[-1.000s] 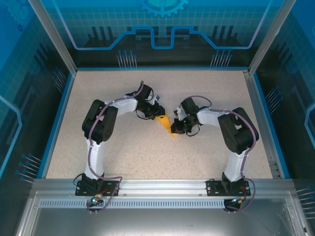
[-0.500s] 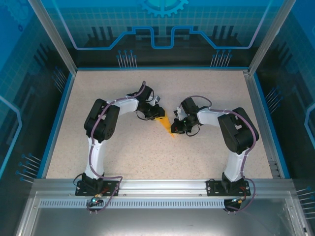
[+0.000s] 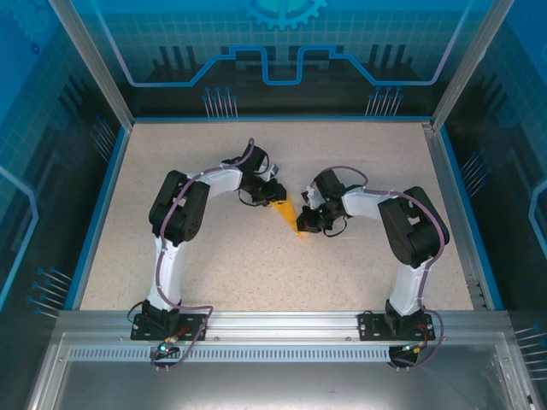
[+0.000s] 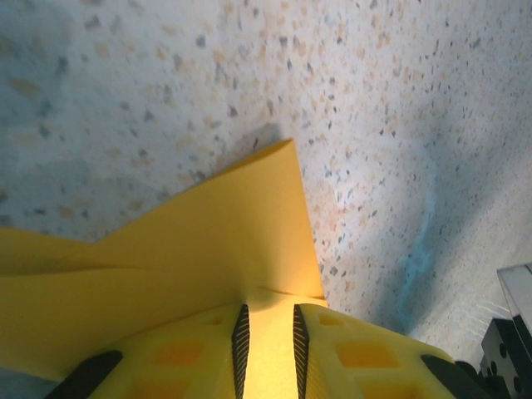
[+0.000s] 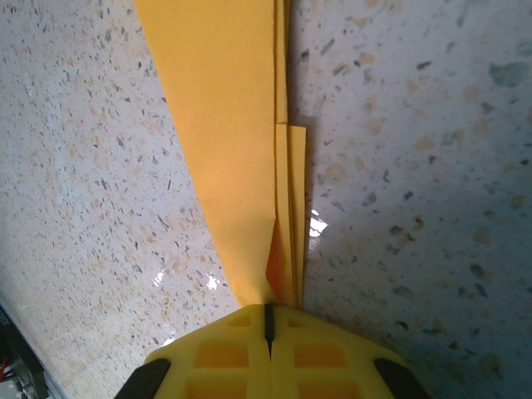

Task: Fold a paper plane with a square sheet of paper (pick it up from the middle)
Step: Fold the wing for the fifth time at the center of the table.

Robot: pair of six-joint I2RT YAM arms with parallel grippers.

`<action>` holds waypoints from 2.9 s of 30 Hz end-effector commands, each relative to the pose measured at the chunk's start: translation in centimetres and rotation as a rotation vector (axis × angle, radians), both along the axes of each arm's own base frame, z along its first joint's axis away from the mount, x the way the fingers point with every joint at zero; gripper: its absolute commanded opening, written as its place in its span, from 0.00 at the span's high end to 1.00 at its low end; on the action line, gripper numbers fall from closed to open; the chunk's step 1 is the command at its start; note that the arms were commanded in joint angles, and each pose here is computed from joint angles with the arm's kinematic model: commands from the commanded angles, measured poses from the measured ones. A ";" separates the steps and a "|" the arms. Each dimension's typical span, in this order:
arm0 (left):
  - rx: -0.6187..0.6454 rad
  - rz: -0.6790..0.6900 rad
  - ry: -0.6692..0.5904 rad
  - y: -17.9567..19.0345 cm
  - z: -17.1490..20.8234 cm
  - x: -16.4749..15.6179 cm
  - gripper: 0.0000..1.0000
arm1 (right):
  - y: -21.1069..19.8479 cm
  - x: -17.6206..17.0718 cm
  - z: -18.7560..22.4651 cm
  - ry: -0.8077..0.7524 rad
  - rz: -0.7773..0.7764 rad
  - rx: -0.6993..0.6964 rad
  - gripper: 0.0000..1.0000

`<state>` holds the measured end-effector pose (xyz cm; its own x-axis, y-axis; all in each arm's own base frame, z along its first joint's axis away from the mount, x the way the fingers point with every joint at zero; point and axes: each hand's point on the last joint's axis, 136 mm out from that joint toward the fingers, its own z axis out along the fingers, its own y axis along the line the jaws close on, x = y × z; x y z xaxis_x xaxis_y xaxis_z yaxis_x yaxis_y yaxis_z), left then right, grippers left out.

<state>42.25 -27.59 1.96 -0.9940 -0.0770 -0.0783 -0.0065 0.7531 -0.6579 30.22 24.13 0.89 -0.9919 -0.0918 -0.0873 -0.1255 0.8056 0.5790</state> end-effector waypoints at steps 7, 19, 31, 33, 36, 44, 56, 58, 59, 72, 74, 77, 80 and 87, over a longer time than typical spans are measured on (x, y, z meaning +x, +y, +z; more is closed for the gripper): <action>0.133 0.087 0.065 1.9 -3.4 0.0 0.77 | 0.2 0.9 2.9 -0.075 -0.022 -0.048 0.97; 0.166 0.091 0.104 1.1 -3.9 -1.0 0.77 | 4.3 3.9 4.0 -0.169 -0.018 -0.035 0.96; 0.165 0.096 0.112 1.1 -3.7 -1.0 0.77 | 4.3 4.2 0.5 -0.091 -0.019 -0.045 0.97; 0.171 0.098 0.120 1.2 -3.9 -1.0 0.77 | 3.8 3.7 -0.2 -0.070 -0.015 -0.062 0.97; 0.185 0.103 0.126 1.4 -4.2 -1.2 0.77 | 2.7 3.0 -1.1 -0.045 -0.014 -0.098 0.97; 0.213 0.108 0.131 1.9 -4.5 -1.2 0.77 | 1.2 2.2 0.1 -0.041 0.006 -0.113 0.97; 0.207 0.103 0.142 1.7 -4.6 -1.3 0.77 | 3.6 2.1 2.7 -0.088 0.047 -0.114 0.96; 0.210 0.100 0.144 1.8 -4.7 -1.4 0.77 | 3.1 2.1 2.1 -0.076 0.040 -0.144 0.96; 0.210 0.101 0.145 1.8 -4.7 -1.4 0.77 | 2.9 2.0 1.8 -0.070 0.035 -0.154 0.96; 0.220 0.096 0.146 1.9 -5.0 -1.3 0.77 | 0.3 1.3 0.2 -0.015 0.013 -0.220 0.97; 0.224 0.095 0.147 1.9 -5.0 -1.3 0.77 | -0.1 1.1 0.0 -0.009 0.014 -0.234 0.97; 0.227 0.095 0.149 1.9 -5.1 -1.3 0.77 | -0.6 0.9 -0.4 0.005 0.011 -0.242 0.97; 0.230 0.095 0.151 2.0 -5.2 -1.4 0.77 | -1.0 0.6 -0.7 0.017 0.014 -0.258 0.97; 0.235 0.093 0.149 2.1 -5.2 -1.4 0.77 | -1.8 0.1 -1.5 0.033 0.018 -0.293 0.97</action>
<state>42.37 -27.66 1.48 -0.9900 -0.1380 -0.0308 -0.0951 0.8111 -0.5771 32.17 24.70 1.61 -0.9852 -0.1260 -0.1160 -0.1623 0.9032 0.3974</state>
